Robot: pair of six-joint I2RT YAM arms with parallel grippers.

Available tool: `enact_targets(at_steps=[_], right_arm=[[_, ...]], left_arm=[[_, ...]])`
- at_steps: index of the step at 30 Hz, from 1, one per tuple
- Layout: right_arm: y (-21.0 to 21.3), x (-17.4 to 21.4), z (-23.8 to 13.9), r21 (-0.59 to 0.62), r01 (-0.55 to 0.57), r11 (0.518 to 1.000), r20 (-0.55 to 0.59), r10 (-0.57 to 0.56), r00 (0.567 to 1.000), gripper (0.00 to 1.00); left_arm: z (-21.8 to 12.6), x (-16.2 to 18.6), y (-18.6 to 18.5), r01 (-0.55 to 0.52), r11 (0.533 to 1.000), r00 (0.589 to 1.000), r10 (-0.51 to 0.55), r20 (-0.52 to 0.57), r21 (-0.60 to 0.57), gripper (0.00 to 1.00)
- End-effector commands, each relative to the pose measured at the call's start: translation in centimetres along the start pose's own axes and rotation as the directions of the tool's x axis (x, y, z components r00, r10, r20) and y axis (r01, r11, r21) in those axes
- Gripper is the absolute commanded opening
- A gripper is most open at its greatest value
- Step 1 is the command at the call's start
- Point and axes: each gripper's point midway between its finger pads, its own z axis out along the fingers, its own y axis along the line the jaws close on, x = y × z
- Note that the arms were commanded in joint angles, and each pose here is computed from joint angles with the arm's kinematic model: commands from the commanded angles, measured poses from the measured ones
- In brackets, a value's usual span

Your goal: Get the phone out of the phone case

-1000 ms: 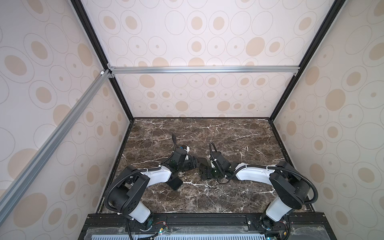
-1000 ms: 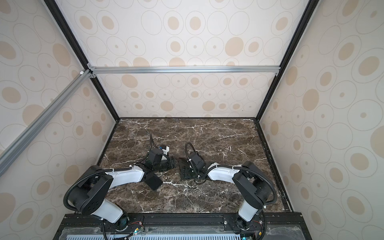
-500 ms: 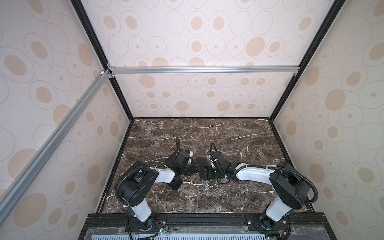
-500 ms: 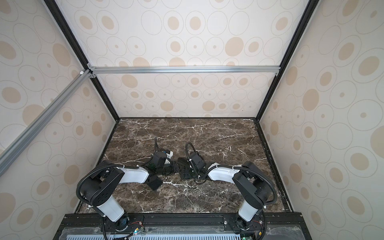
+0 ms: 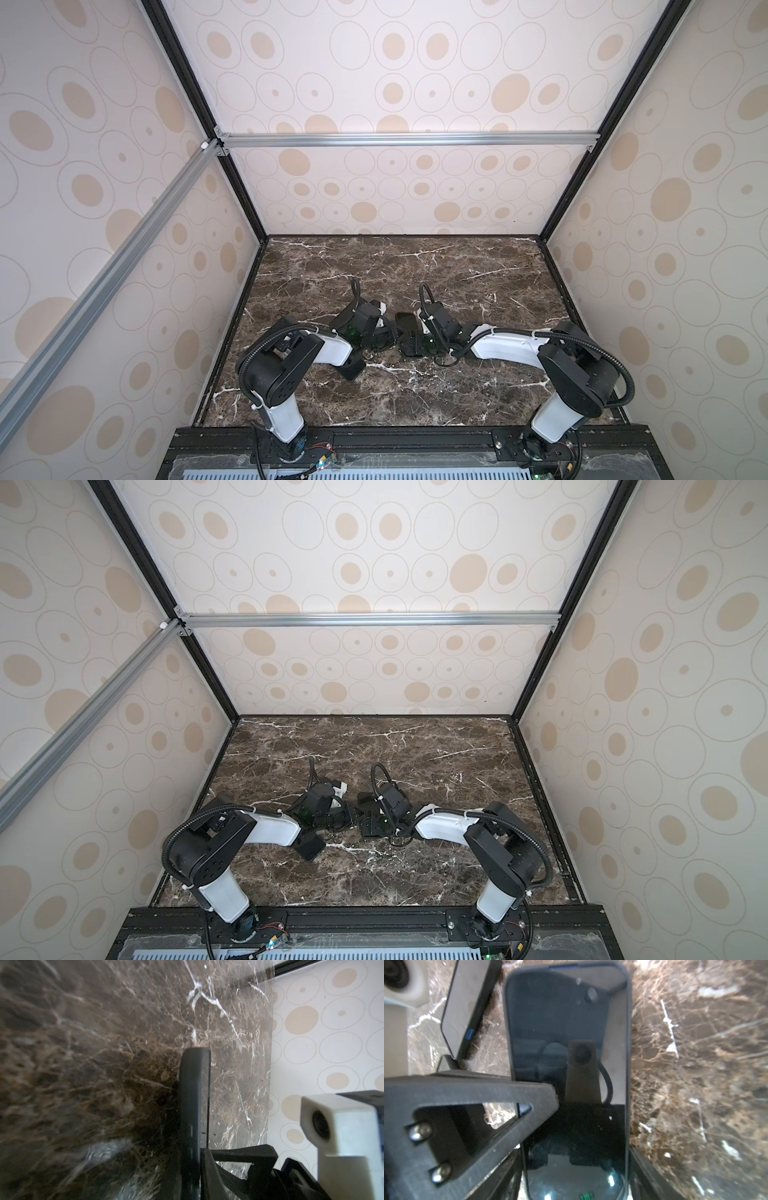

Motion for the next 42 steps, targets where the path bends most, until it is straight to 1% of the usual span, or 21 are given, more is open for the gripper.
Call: enact_targets(at_steps=[1, 3, 5, 9, 13, 14, 16, 18, 21, 22, 23, 24, 27, 29, 30, 33, 34, 36, 38, 39, 42], right_arm=[[-1.1, 0.6, -0.6, 0.050, 0.026, 0.998, -0.012, -0.025, 1.000, 0.72], [-0.7, -0.3, -2.0, 0.050, 0.045, 0.998, 0.033, -0.047, 0.998, 0.78], [0.0, -1.6, -4.2, 0.044, 0.063, 0.997, 0.103, -0.067, 0.992, 0.80], [1.4, -4.4, -9.5, 0.032, 0.091, 0.995, 0.279, -0.097, 0.955, 0.76], [2.7, -7.2, -14.7, 0.015, 0.136, 0.991, 0.468, -0.127, 0.875, 0.75], [2.5, -7.8, -15.7, 0.031, 0.124, 0.992, 0.508, -0.122, 0.852, 0.71], [2.6, -8.8, -17.3, 0.045, 0.131, 0.990, 0.567, -0.133, 0.813, 0.68], [2.8, -9.6, -19.2, 0.081, 0.131, 0.988, 0.592, -0.154, 0.791, 0.69], [3.4, -10.5, -21.4, 0.103, 0.144, 0.984, 0.587, -0.177, 0.790, 0.68], [3.7, -10.9, -22.1, 0.093, 0.152, 0.984, 0.597, -0.177, 0.782, 0.69], [4.0, -11.4, -22.6, 0.071, 0.161, 0.984, 0.606, -0.171, 0.777, 0.78], [4.2, -11.8, -23.2, 0.043, 0.161, 0.986, 0.610, -0.154, 0.777, 0.82], [4.5, -13.2, -24.7, -0.039, 0.146, 0.989, 0.607, -0.092, 0.789, 0.85], [4.7, -14.1, -26.1, -0.055, 0.159, 0.986, 0.622, -0.091, 0.777, 0.87], [5.1, -14.3, -26.8, -0.062, 0.174, 0.983, 0.632, -0.096, 0.769, 0.87], [5.8, -15.3, -28.9, -0.071, 0.218, 0.973, 0.678, -0.113, 0.727, 0.87], [6.2, -15.7, -29.7, -0.071, 0.234, 0.970, 0.702, -0.118, 0.703, 0.87], [6.6, -16.2, -30.9, -0.068, 0.252, 0.965, 0.743, -0.120, 0.658, 0.88], [6.8, -16.6, -31.8, -0.089, 0.252, 0.964, 0.780, -0.090, 0.619, 0.87], [6.8, -16.6, -32.1, -0.100, 0.247, 0.964, 0.788, -0.075, 0.611, 0.87], [8.5, -16.0, -32.9, -0.141, 0.343, 0.929, 0.804, -0.095, 0.587, 0.87]], left_arm=[[0.2, -0.8, -2.4, -0.071, 0.996, 0.997, 0.071, 0.017, 0.044, 0.06], [-0.1, -1.8, -3.8, -0.113, 0.992, 0.993, 0.111, 0.041, 0.056, 0.00], [-0.7, -3.2, -5.5, -0.180, 0.982, 0.982, 0.176, 0.075, 0.052, 0.00], [-3.1, -6.5, -9.4, -0.294, 0.955, 0.941, 0.281, 0.188, 0.044, 0.00], [-6.0, -9.4, -13.7, -0.385, 0.918, 0.893, 0.344, 0.291, 0.096, 0.00], [-6.7, -9.8, -14.9, -0.409, 0.903, 0.882, 0.355, 0.310, 0.129, 0.00], [-8.1, -10.7, -17.0, -0.436, 0.882, 0.865, 0.358, 0.351, 0.176, 0.00], [-9.4, -11.6, -18.7, -0.460, 0.862, 0.850, 0.358, 0.388, 0.212, 0.00], [-11.1, -12.2, -21.2, -0.520, 0.815, 0.815, 0.385, 0.433, 0.255, 0.00], [-11.6, -12.2, -22.0, -0.542, 0.794, 0.803, 0.394, 0.447, 0.274, 0.00], [-12.3, -12.2, -22.9, -0.568, 0.767, 0.788, 0.400, 0.469, 0.300, 0.00], [-12.9, -12.1, -23.8, -0.588, 0.739, 0.776, 0.399, 0.489, 0.329, 0.00], [-14.3, -12.3, -26.2, -0.641, 0.674, 0.742, 0.421, 0.522, 0.367, 0.00], [-15.4, -12.4, -27.7, -0.687, 0.634, 0.701, 0.449, 0.553, 0.356, 0.00], [-16.0, -12.6, -28.2, -0.698, 0.628, 0.686, 0.450, 0.572, 0.344, 0.00], [-17.9, -12.6, -28.9, -0.752, 0.590, 0.616, 0.467, 0.635, 0.294, 0.00], [-18.5, -12.5, -29.0, -0.765, 0.580, 0.594, 0.468, 0.654, 0.280, 0.00], [-19.1, -12.3, -28.9, -0.770, 0.580, 0.584, 0.470, 0.662, 0.268, 0.00], [-19.6, -11.9, -29.1, -0.785, 0.563, 0.569, 0.488, 0.662, 0.258, 0.00], [-19.8, -11.8, -29.0, -0.788, 0.560, 0.563, 0.490, 0.666, 0.254, 0.00], [-21.6, -11.0, -29.0, -0.809, 0.531, 0.522, 0.454, 0.722, 0.251, 0.00]])
